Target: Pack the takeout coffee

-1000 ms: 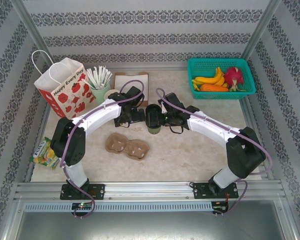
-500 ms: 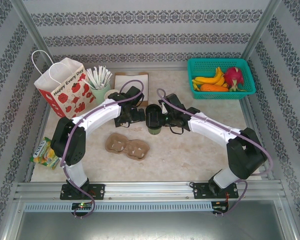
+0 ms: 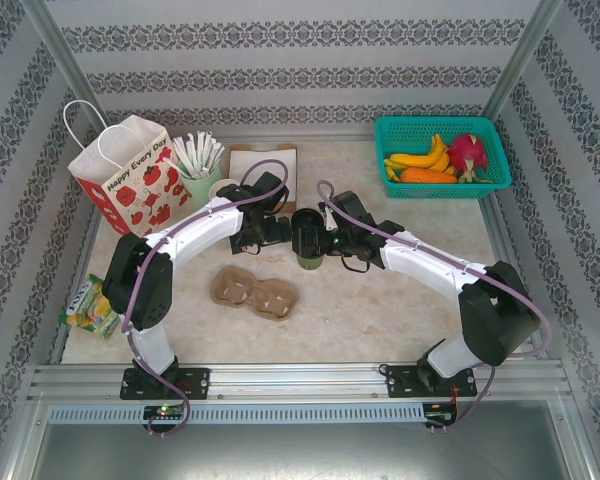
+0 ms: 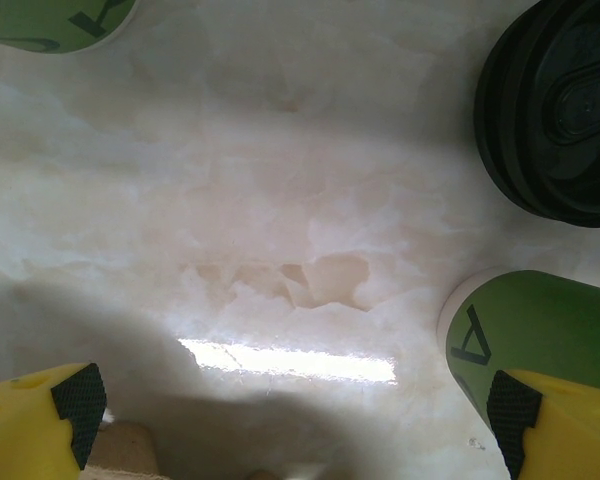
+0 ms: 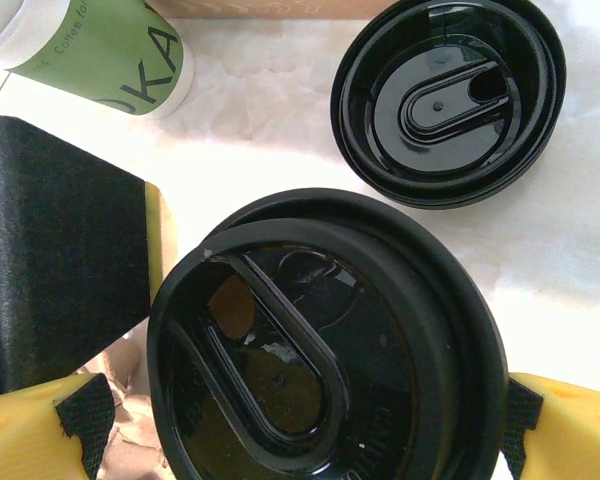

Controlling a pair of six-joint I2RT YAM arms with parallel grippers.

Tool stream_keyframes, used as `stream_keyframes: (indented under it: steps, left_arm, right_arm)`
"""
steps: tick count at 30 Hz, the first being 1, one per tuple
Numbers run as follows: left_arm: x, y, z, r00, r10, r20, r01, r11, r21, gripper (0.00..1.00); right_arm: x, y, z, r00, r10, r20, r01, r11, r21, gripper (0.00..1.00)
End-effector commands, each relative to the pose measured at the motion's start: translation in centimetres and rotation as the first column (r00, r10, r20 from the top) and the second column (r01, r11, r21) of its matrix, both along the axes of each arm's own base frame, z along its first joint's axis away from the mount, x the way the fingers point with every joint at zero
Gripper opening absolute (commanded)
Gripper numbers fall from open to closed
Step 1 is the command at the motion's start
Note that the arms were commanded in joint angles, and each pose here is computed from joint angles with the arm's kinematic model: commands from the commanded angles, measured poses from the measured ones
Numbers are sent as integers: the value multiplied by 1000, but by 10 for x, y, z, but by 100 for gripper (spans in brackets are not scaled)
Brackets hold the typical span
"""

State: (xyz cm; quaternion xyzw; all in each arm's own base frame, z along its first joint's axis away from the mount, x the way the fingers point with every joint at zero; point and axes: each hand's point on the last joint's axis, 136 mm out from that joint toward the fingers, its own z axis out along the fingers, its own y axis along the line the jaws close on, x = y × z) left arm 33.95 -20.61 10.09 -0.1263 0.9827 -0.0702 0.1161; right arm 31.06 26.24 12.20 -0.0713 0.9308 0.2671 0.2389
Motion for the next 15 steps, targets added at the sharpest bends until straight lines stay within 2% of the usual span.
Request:
stream_keyframes:
  steps: [1,5,9,15]
  left_arm:
    - [3,-11,1,1000,-17,-2,17,999,-31,100]
    - [2,-11,-1,1000,-12,-5,12,999,-36,100]
    - [2,-11,2,1000,-15,-1,15,999,-37,100]
    - [7,-11,27,996,-26,86,32,998,-63,100]
  right_arm:
    - [2,0,-16,1000,18,-2,-18,999,-45,97]
    - [3,-2,-27,1000,18,-17,-19,997,-73,93]
    - [1,-6,-30,1000,18,-8,-19,995,-93,84]
    - [6,-24,-21,999,-32,16,33,993,-115,80]
